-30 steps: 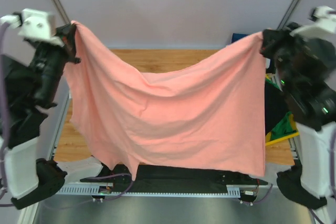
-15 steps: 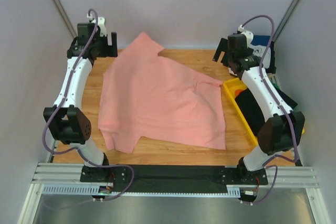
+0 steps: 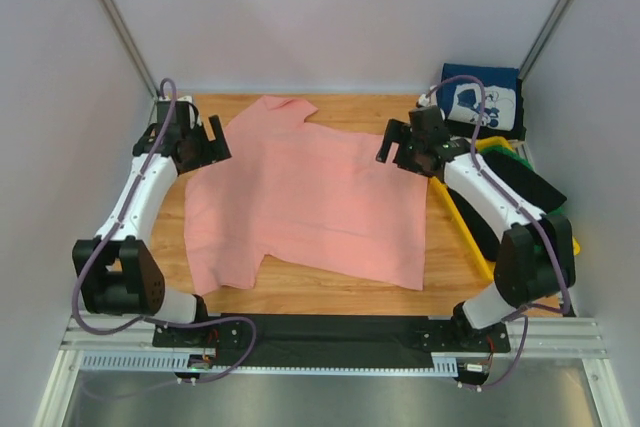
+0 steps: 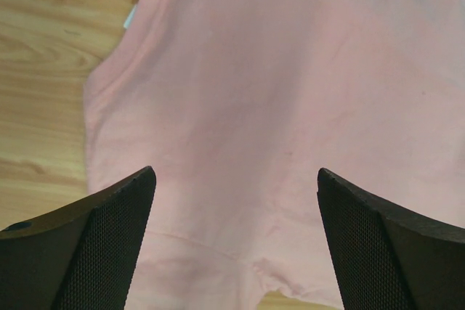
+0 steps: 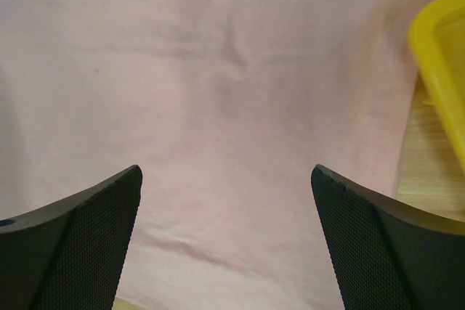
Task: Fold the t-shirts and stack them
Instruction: Flatten the tshirt out, then fold the tshirt
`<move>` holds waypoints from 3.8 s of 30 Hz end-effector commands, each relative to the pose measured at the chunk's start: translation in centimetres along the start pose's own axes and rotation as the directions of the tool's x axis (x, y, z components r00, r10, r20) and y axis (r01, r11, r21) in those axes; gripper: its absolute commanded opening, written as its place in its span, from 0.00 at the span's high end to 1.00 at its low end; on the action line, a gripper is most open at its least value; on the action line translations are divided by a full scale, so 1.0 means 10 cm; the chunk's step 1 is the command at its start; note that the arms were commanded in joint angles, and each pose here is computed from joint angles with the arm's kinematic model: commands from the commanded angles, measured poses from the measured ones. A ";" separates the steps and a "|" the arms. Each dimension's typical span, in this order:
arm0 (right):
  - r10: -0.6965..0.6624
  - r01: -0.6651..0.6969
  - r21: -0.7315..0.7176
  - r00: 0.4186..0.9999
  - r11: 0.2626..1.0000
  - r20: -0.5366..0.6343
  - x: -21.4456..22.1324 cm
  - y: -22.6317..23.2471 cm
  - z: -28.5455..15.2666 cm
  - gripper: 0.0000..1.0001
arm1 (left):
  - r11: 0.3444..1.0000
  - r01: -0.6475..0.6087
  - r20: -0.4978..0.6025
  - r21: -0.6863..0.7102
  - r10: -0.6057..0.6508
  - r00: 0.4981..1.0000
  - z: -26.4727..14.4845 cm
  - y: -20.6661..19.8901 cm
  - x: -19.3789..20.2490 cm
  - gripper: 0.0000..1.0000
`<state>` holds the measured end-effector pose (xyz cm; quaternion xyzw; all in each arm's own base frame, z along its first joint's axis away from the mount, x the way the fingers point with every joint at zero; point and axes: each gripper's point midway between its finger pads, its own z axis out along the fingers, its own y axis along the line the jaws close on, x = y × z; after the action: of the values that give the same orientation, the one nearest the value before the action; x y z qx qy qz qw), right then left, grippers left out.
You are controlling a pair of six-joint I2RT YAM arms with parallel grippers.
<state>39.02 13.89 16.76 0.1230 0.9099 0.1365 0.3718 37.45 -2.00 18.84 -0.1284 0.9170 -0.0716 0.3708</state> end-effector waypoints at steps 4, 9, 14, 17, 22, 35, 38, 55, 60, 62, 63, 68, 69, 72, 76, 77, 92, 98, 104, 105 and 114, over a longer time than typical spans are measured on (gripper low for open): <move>0.028 -0.024 0.019 0.963 1.000 -0.268 0.63 0.01 0.56 0.00 | 0.983 0.181 -0.182 -0.014 -0.180 0.967 0.57 -0.05 0.42 0.05; 0.000 0.032 0.098 0.950 0.995 -0.312 0.63 -0.10 0.93 0.00 | 0.969 0.229 -0.291 -0.093 -0.246 0.925 1.04 0.03 0.68 0.07; 0.019 0.036 0.160 0.944 0.986 -0.330 0.45 -0.24 1.43 0.00 | 0.947 0.259 -0.322 -0.189 -0.309 0.895 1.28 0.12 0.75 0.07; 0.021 0.033 0.164 0.948 0.986 -0.318 0.22 -0.23 1.70 0.01 | 0.919 0.307 -0.333 -0.247 -0.378 0.864 1.45 0.24 0.83 0.07; -0.015 0.048 0.103 0.954 0.993 -0.298 -0.08 -0.12 2.07 0.01 | 0.918 0.366 -0.308 -0.150 -0.395 0.865 1.64 0.10 0.45 0.07; -0.084 0.084 -0.088 0.996 0.993 0.002 -1.25 0.55 0.81 0.00 | 0.950 0.289 0.014 -0.119 -0.289 0.957 -0.09 0.18 -0.21 0.03; -0.090 0.089 -0.044 0.996 0.995 -0.011 -0.91 0.44 0.39 0.00 | 0.914 0.362 0.060 -0.182 -0.357 0.932 -0.43 0.51 0.19 0.03; 0.222 -0.189 0.168 0.953 0.967 -0.205 1.34 -0.84 -0.43 0.00 | 0.764 0.574 -0.058 -0.294 -0.614 0.787 -0.23 0.94 2.03 0.16; 0.268 -0.221 0.218 0.938 0.951 -0.218 1.44 -1.00 -0.31 0.00 | 0.765 0.566 -0.096 -0.307 -0.617 0.781 -0.09 0.95 2.15 0.23; 0.274 -0.225 0.231 0.939 0.947 -0.209 1.41 -1.04 -0.27 0.00 | 0.763 0.570 -0.130 -0.305 -0.627 0.768 -0.03 0.93 2.25 0.27; 0.276 -0.221 0.250 0.937 0.943 -0.213 1.42 -1.08 -0.22 0.00 | 0.763 0.576 -0.132 -0.292 -0.629 0.766 0.02 0.92 2.26 0.34; 0.295 -0.224 0.281 0.924 0.933 -0.243 1.46 -1.15 -0.07 0.05 | 0.768 0.583 -0.164 -0.265 -0.631 0.758 0.13 0.87 2.31 0.47; 0.302 -0.225 0.289 0.918 0.931 -0.259 1.50 -1.15 -0.04 0.07 | 0.773 0.578 -0.157 -0.261 -0.625 0.765 0.14 0.87 2.29 0.52; 0.323 -0.234 0.308 0.904 0.922 -0.280 1.63 -1.19 0.00 0.16 | 0.781 0.577 -0.146 -0.241 -0.617 0.773 0.14 0.86 2.23 0.73; 0.333 -0.239 0.319 0.898 0.917 -0.286 1.73 -1.24 0.00 0.40 | 0.790 0.578 -0.101 -0.204 -0.604 0.790 0.08 0.84 2.07 0.90; 0.332 -0.238 0.320 0.900 0.917 -0.282 1.73 -1.25 -0.02 0.54 | 0.791 0.577 -0.093 -0.204 -0.603 0.793 0.07 0.84 2.04 0.97; 0.344 -0.294 0.302 0.930 0.907 -0.128 1.51 -1.28 -0.81 1.00 | 0.863 0.489 0.113 -0.123 -0.478 0.871 -0.82 0.74 1.18 1.00; 0.335 -0.293 0.291 0.936 0.911 -0.104 1.27 -1.18 -0.82 1.00 | 0.873 0.486 0.141 -0.042 -0.477 0.868 -0.87 0.58 0.76 1.00; 0.287 -0.248 0.298 0.953 0.922 -0.096 0.81 -1.03 -0.51 1.00 | 0.880 0.476 0.062 -0.008 -0.474 0.878 -0.48 0.46 0.28 1.00; 0.286 -0.248 0.296 0.954 0.922 -0.091 0.75 -1.01 -0.45 1.00 | 0.884 0.468 0.076 0.008 -0.467 0.881 -0.47 0.43 0.11 1.00; 0.297 -0.240 0.338 0.947 0.910 -0.126 0.29 -0.98 0.29 1.00 | 0.905 0.424 -0.062 0.016 -0.423 0.904 0.38 0.28 -0.62 1.00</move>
<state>34.18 6.98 8.79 0.2916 0.9311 0.0501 0.2132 39.74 2.61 16.57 -0.3590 0.8762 -0.1480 0.2853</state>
